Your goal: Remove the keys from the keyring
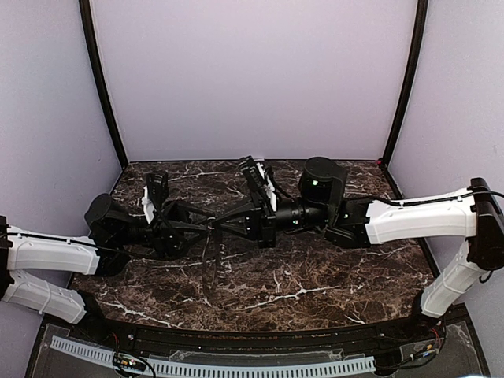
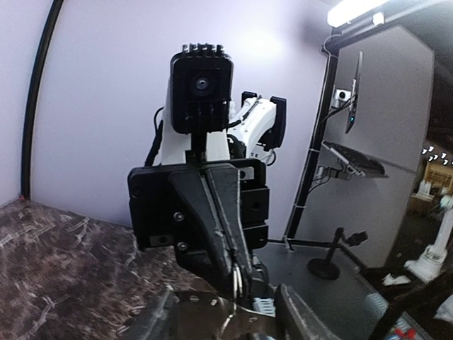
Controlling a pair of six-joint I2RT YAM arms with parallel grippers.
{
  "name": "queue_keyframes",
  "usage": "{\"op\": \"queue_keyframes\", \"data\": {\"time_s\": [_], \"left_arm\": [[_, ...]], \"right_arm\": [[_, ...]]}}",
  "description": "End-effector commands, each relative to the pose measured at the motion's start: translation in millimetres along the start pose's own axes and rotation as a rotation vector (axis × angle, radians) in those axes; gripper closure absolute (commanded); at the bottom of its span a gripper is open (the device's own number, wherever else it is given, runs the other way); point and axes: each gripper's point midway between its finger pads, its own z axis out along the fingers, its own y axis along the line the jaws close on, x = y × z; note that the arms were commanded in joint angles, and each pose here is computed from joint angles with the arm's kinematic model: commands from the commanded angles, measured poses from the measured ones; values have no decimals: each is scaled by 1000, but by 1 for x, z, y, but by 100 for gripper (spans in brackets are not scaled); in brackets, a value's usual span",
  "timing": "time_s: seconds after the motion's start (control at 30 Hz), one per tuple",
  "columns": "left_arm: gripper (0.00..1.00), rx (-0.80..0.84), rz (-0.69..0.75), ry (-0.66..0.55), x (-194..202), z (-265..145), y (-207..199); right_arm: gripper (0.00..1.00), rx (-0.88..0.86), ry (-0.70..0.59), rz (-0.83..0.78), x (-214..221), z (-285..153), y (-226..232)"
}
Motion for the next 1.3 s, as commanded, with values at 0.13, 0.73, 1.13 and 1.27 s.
{"op": "queue_keyframes", "data": {"time_s": [0.13, 0.73, 1.13, 1.27], "left_arm": [[23, -46, 57, -39, -19, -8, -7], [52, -84, -4, 60, 14, -12, 4], [58, -56, -29, 27, 11, -7, 6], [57, -49, -54, 32, 16, -5, 9]], "right_arm": [[100, 41, -64, -61, -22, -9, 7], [100, 89, -80, -58, -21, -10, -2], [100, 84, -84, -60, -21, -8, -3], [100, 81, -97, -64, -23, -10, -1]]}}
